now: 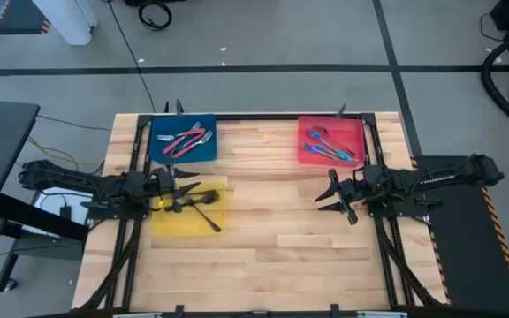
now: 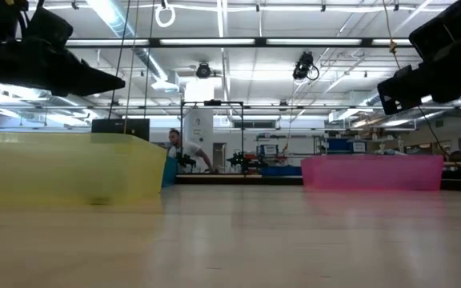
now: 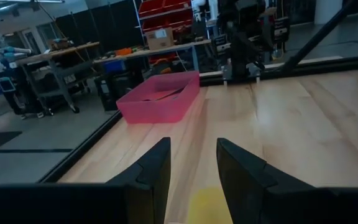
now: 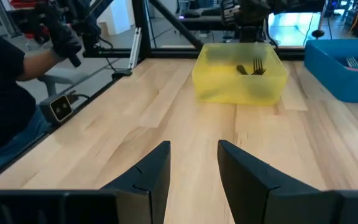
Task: Sort silverware by color (type)
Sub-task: Return to Home Position
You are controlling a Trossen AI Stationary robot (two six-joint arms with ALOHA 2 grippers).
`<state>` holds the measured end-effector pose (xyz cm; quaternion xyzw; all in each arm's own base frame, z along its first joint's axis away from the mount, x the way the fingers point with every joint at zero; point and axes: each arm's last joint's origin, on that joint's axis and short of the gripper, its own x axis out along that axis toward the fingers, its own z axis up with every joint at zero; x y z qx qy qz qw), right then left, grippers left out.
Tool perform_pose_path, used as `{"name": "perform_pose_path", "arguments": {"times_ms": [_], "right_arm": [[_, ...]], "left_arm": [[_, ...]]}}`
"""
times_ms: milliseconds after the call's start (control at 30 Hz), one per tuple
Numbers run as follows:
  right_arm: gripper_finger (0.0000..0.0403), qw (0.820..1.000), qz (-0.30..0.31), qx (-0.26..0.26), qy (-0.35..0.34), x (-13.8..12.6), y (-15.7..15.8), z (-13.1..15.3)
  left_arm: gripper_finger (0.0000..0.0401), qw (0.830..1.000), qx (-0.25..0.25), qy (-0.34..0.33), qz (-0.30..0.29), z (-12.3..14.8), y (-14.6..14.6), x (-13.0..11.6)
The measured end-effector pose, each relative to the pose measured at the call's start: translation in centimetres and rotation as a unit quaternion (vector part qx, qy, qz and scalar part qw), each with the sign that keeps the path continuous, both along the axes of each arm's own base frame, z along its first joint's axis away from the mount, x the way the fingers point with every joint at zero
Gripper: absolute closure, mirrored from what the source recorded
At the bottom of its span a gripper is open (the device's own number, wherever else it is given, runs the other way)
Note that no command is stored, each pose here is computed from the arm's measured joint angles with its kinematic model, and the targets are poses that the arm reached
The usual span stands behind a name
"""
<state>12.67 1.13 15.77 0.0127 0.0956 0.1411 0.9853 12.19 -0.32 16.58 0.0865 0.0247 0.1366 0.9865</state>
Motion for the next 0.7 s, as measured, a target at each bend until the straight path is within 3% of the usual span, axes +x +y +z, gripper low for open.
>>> {"name": "perform_pose_path", "arguments": {"times_ms": [167, 367, 700], "right_arm": [[0.0262, 1.0, -0.007, 0.008, 0.014, -0.2, 0.0, -1.1], [0.0262, 0.997, -0.065, 0.024, 0.035, -0.2, -0.3, -1.4], [0.0262, 0.997, -0.07, 0.02, 0.033, -0.2, -0.4, -1.4]], "left_arm": [[0.0271, 0.999, -0.035, -0.004, 0.001, -0.1, 0.0, 0.0], [0.0271, 0.996, -0.088, -0.018, 0.003, -0.1, 0.0, 0.0], [0.0271, 0.996, -0.087, -0.018, 0.003, -0.1, 0.0, 0.0]]}}
